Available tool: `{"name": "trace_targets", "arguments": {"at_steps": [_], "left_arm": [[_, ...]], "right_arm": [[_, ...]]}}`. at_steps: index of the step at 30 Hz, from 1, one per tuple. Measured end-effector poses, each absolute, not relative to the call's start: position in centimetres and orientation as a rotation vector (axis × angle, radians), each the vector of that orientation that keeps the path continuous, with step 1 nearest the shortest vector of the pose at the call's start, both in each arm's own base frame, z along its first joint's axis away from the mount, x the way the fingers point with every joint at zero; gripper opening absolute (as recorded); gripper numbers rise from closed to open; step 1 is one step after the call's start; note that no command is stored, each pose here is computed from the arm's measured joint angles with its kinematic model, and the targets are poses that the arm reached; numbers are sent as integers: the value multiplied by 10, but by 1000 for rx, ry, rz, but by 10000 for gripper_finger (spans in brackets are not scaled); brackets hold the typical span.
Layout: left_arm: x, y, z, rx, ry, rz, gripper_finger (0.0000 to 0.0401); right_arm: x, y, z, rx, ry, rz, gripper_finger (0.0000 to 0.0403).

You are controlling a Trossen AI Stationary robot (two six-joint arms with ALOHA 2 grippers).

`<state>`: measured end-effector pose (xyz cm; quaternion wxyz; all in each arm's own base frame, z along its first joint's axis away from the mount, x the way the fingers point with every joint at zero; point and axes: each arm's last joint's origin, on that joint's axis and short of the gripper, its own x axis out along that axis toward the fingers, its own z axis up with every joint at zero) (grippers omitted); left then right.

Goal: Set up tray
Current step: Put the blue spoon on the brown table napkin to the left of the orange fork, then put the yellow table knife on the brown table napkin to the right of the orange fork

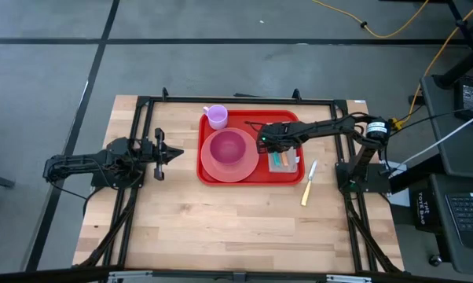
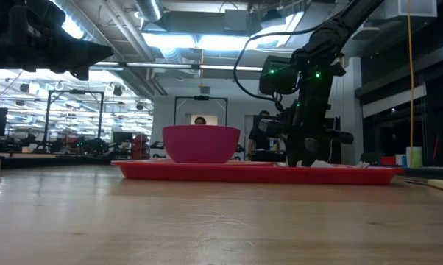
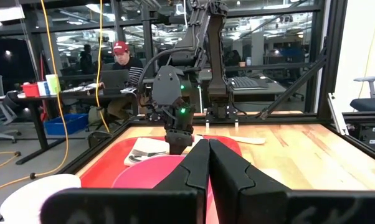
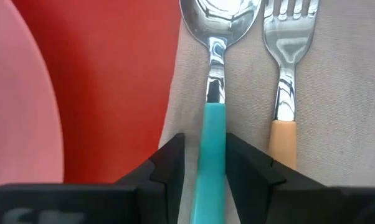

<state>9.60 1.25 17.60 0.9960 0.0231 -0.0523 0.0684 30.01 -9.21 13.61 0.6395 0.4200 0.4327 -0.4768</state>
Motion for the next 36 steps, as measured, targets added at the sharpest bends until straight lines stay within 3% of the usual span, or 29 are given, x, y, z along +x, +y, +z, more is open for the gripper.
{"name": "trace_targets", "arguments": {"at_steps": [16,26,36], "left_arm": [[96,12,175,10,-96,134,4],[96,12,175,11,-97,134,4],[96,12,175,27,-100,136,4]], "right_arm": [[292,-88,178,963,906,-961,116],[283,-84,212,785,793,-914,116],[284,-36,238,531,665,-874,116]]}}
